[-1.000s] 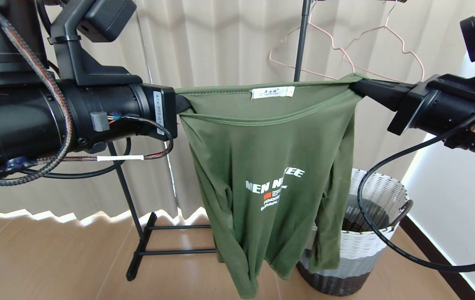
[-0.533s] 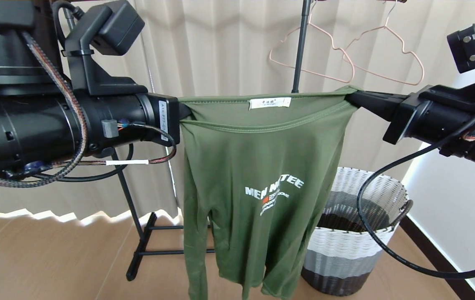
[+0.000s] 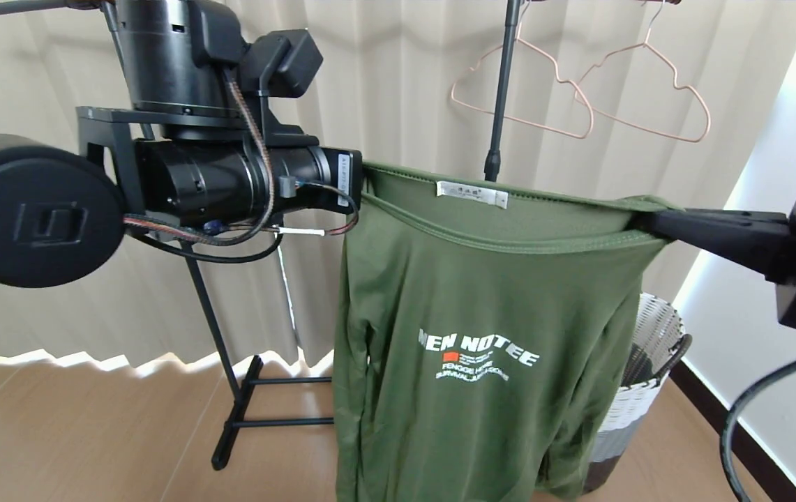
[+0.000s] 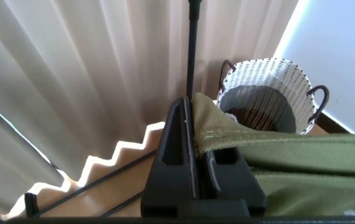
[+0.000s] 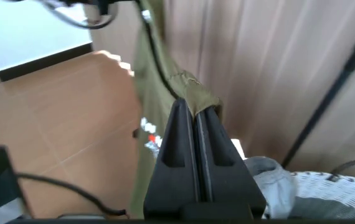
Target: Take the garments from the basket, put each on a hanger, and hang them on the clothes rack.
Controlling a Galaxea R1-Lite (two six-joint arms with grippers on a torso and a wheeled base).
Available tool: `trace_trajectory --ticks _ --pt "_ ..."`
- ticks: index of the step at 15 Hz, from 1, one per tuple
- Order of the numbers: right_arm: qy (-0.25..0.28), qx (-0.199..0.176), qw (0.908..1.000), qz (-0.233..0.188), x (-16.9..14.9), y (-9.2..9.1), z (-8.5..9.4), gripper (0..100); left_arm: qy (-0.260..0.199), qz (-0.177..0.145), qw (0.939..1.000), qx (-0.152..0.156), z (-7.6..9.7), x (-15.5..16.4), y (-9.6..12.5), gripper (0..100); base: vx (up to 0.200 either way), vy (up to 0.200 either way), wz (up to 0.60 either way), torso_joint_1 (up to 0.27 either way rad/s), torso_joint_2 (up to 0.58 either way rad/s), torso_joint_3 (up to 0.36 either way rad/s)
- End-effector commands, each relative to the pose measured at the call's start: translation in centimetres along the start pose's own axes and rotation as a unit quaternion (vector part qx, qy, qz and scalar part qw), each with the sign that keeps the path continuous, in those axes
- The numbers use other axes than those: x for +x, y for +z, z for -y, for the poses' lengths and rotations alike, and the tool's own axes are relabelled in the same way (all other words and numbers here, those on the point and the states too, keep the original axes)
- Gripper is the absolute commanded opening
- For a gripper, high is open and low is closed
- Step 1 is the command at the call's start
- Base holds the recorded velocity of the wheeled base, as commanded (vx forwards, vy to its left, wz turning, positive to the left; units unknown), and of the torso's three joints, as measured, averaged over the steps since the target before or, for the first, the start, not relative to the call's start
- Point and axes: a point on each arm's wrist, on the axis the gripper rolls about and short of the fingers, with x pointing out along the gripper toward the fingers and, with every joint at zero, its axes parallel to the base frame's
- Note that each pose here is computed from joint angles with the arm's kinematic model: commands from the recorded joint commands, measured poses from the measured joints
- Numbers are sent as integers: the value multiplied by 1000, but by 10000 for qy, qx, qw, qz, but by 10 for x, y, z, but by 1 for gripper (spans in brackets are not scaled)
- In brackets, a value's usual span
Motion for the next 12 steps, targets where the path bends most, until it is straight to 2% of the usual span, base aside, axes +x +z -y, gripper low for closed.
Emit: trace_trajectory --ticks 1,4,8,12 --pt "368 -55 9993 70 -21 -8 -15 0 -24 -151 9999 11 3 30 -10 0 0 0 0 0 0 0" --pt "604 -47 9982 24 -19 -11 -21 0 -177 -159 9997 11 5 31 -11 0 0 0 0 0 0 0" --pt "573 -50 9983 5 -17 -11 -20 0 -215 -189 9996 5 5 26 -11 0 0 0 0 0 0 0" --pt "-68 10 10000 14 -7 -10 9 0 -141 -106 9998 -7 -6 -9 -5 0 0 0 0 0 0 0"
